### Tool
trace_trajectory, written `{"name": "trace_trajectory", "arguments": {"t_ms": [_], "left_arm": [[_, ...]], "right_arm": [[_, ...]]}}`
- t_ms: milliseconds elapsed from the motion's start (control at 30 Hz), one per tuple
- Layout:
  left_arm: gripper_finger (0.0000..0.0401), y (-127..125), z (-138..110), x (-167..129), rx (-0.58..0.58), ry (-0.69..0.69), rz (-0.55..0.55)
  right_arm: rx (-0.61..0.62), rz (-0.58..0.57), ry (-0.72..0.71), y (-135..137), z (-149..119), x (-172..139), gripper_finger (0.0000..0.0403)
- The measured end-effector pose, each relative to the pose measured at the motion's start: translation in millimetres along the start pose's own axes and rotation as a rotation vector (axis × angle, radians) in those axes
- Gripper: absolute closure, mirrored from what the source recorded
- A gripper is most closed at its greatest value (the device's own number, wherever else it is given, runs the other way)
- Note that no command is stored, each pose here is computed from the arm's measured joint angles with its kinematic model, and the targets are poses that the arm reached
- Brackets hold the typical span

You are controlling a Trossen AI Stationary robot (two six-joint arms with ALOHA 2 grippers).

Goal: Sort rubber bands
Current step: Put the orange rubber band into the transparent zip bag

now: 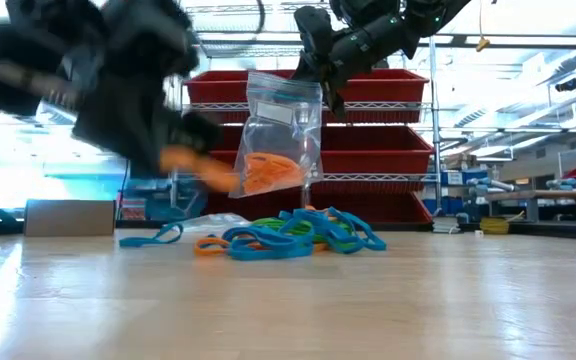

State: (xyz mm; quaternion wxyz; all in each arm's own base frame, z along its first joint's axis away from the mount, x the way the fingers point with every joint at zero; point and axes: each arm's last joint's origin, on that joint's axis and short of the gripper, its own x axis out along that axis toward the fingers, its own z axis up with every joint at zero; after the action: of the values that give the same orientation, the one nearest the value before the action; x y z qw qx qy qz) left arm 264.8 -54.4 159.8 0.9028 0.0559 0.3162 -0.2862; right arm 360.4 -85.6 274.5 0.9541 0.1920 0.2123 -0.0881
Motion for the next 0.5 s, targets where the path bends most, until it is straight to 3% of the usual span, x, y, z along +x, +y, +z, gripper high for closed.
{"name": "trace_trajectory", "arguments": {"t_ms": [167,267,367,500], "left_arm": [[0.0392,-4,36,-35,0.073,-0.02,0.116],[0.0393,-4,55,-50,0.087,-0.018,0.126],[0.0393,-5,62,-55,0.078,0.002,0.107],[0.0393,-4,44,-44,0.039,0.095,0.086]], "right_arm": [[-0.001,-0.003,-0.002,3,-1,0,0.0403],[-0.002,0.001,0.0,5,-1,1,0.0403],[-0.001,0.001,0.0,5,-1,1,0.0403],[-0.001,0.002,-0.003,5,-1,1,0.0403]]}}
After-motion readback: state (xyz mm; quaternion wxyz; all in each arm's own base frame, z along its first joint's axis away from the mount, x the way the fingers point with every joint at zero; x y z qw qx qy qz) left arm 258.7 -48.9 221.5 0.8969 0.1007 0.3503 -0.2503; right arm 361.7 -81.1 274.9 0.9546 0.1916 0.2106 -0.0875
